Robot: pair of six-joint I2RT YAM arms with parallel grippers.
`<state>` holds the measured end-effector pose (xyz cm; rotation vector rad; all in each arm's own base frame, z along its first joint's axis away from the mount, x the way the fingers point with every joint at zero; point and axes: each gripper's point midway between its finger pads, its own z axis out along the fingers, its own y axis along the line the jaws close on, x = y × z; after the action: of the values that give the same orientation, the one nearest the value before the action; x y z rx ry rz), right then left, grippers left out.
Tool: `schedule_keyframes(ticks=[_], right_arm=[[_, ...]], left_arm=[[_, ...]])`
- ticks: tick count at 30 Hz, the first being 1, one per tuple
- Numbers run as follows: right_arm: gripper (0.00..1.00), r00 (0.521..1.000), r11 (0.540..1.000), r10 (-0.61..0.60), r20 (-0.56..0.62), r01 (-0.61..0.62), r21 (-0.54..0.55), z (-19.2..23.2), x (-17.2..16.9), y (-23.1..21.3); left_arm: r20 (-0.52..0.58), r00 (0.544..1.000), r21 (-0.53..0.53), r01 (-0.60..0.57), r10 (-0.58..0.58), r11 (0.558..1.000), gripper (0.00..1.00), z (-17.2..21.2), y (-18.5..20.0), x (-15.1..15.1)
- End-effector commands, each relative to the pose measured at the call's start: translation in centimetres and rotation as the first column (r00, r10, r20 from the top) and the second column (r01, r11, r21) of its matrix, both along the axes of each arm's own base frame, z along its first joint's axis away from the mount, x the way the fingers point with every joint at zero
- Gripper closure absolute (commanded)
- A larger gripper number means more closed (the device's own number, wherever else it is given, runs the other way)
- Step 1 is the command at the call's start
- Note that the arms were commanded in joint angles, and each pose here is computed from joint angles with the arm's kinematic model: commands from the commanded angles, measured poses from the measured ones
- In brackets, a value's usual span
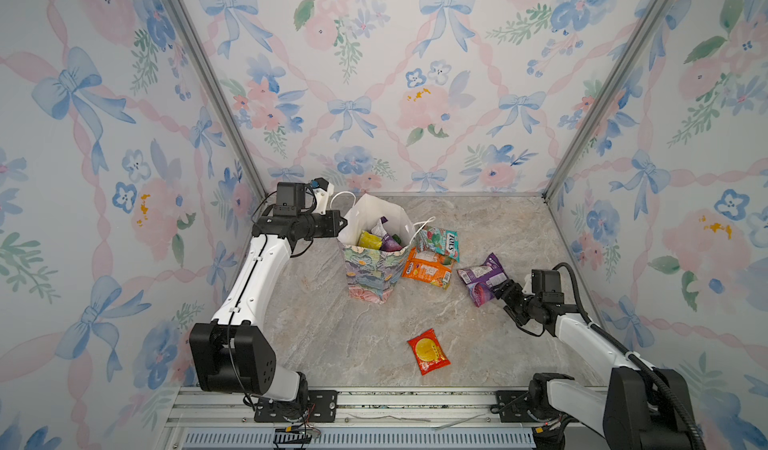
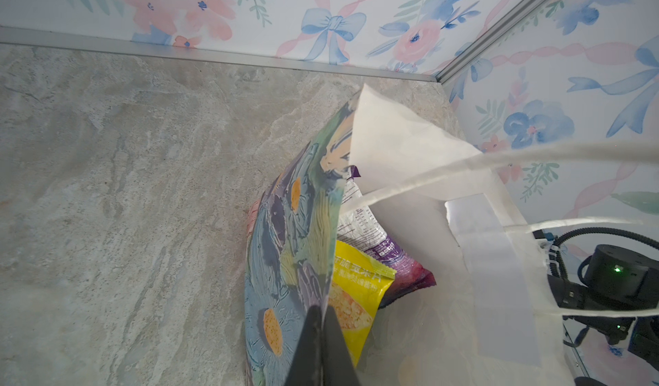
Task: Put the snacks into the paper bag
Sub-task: 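Lower the right gripper onto the purple packet beside the FOX'S packet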
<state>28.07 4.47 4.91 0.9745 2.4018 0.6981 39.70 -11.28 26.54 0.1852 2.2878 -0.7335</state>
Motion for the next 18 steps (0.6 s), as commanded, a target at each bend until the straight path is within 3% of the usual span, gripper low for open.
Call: schedule_keyframes(ticks=[1,12,18], right_arm=[[0.24,0.999,0.999,-0.037,0.039,0.035,0.039,-0.2,1.2,-0.1],[0.32,0.997,0.996,-0.072,0.039,0.069,0.059,-2.1,3.3,-0.2],[0.47,0.995,0.993,-0.101,0.026,0.099,0.066,-3.3,4.2,-0.5]], left_arm=[[-0.022,1.0,0.009,-0.006,0.006,1.0,1.0,-0.6,0.0,0.3],[-0.023,1.0,0.006,-0.004,0.004,1.0,1.0,-0.5,-0.2,0.3],[-0.021,1.0,0.016,-0.006,0.006,1.0,1.0,-0.7,-0.1,0.4]])
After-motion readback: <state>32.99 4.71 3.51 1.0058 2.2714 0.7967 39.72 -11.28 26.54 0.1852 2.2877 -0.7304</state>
